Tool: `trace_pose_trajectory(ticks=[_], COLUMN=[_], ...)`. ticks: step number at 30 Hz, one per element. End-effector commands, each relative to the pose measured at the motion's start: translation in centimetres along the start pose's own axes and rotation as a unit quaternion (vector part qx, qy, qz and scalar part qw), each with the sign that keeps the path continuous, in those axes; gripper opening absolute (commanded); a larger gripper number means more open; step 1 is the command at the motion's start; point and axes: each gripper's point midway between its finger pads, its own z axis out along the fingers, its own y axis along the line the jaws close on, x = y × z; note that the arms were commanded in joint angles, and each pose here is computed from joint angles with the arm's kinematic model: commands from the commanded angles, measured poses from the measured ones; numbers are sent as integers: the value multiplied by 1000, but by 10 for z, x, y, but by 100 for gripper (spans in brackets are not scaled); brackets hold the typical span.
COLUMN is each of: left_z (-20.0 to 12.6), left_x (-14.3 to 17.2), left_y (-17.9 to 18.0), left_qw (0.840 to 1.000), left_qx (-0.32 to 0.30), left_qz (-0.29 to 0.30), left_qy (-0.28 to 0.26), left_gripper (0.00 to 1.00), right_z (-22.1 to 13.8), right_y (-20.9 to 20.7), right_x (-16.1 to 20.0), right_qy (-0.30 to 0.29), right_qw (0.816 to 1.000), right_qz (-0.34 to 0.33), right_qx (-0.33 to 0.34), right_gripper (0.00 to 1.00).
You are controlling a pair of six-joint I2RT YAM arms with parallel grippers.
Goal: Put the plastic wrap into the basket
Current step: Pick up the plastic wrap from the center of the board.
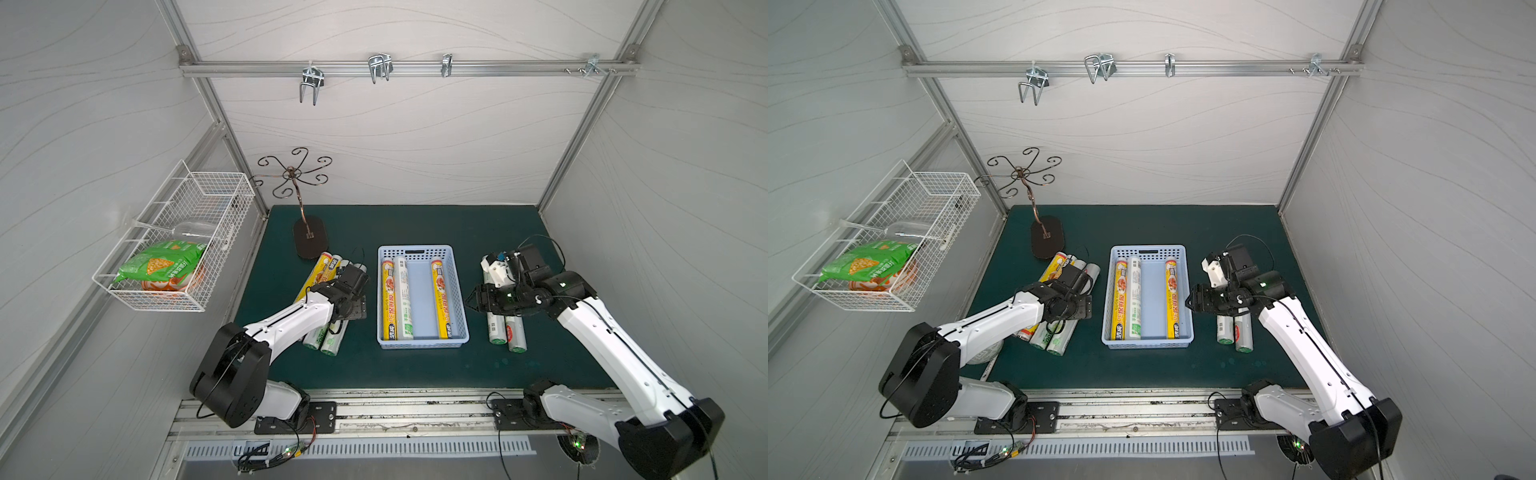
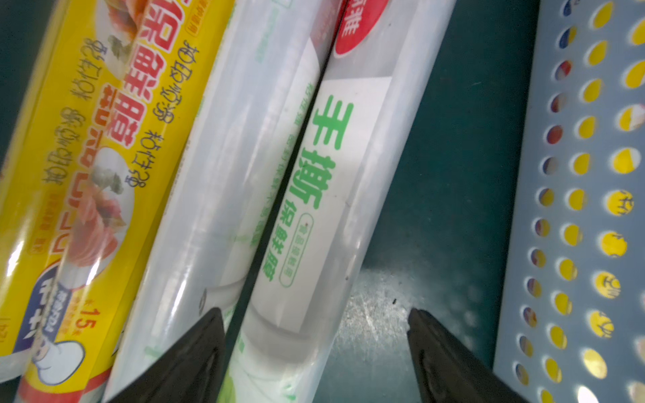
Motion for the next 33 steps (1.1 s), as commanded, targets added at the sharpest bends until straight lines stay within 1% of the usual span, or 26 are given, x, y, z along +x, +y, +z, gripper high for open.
trace_pose_trajectory(ticks=[1, 6, 13, 18, 24, 30, 33], left_z=[5, 13, 15, 20, 25, 29, 29], left_x=[-3, 0, -1, -1, -1, -2, -7], left_y=[-8, -18, -28, -28, -32, -37, -36], left_qw=[1000, 999, 998, 999, 998, 998, 998], left_qx=[17, 34, 53, 44, 47, 52, 43], left_qz=[-1, 2, 5, 7, 7, 7, 13], left_qy=[0, 13, 22, 30, 36, 39, 37], left_gripper=[84, 81, 79, 74, 72, 67, 64], right_z=[-1, 0, 4, 5, 6, 7, 9], right_y=[-3, -4, -5, -4, -4, -4, -5], right_x=[6, 6, 6, 5, 4, 4, 5], right_qy=[7, 9, 14, 16, 16, 19, 20], right_qw=[1000, 1000, 1000, 1000, 1000, 1000, 1000], right_qz=[-2, -2, 0, 0, 1, 3, 3], right_qx=[2, 3, 1, -3, -4, -5, -7], right_gripper=[66, 66, 66, 66, 66, 66, 66])
